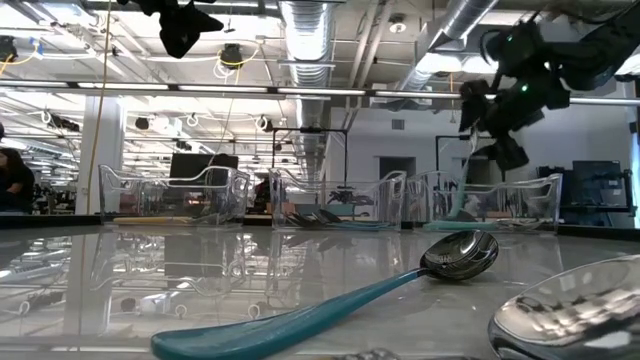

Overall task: Sort silverware by color (type)
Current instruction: Put the light green spoon into the right transparent bin, then adjust the spoons

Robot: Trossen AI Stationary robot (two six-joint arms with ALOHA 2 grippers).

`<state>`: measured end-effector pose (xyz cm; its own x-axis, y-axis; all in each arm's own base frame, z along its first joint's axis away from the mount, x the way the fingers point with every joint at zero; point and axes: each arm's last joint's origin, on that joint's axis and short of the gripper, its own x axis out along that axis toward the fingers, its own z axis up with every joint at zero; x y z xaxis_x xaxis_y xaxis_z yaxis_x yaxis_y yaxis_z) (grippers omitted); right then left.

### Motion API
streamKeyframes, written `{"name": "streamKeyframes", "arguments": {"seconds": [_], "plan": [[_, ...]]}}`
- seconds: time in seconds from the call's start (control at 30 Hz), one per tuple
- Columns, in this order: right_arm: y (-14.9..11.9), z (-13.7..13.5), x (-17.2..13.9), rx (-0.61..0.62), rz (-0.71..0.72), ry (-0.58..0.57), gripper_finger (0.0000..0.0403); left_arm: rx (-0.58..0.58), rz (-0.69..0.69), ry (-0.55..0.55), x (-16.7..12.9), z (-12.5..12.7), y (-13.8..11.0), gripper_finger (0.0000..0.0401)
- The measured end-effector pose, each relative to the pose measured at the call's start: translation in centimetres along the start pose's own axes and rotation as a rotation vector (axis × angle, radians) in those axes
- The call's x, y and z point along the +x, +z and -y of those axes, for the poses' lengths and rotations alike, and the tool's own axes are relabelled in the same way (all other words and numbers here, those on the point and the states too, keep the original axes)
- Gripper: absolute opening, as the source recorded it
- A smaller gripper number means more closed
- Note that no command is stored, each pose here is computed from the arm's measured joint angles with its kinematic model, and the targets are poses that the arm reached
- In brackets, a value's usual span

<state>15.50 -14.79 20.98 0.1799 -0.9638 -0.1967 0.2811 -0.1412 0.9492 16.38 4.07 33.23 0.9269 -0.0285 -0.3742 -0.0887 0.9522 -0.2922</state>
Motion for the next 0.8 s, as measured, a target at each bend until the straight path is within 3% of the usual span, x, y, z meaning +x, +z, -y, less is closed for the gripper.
{"name": "streamKeyframes", "arguments": {"seconds": [0.6, 0.7, 0.8], "plan": [[3.6, -6.7, -3.7, -0.354, 0.085, 0.245, 0.0301, 0.036, -0.002, -0.007, 0.0, 0.1, 0.0, 0.0173], [3.8, -8.7, -4.7, -0.438, 0.011, 0.357, 0.0301, 0.033, -0.012, -0.013, 0.0, 0.1, -0.1, 0.0173], [2.9, -10.8, -6.0, -0.567, -0.196, 0.553, 0.0301, 0.019, -0.072, -0.052, 0.0, 0.3, -0.7, 0.0173]]}}
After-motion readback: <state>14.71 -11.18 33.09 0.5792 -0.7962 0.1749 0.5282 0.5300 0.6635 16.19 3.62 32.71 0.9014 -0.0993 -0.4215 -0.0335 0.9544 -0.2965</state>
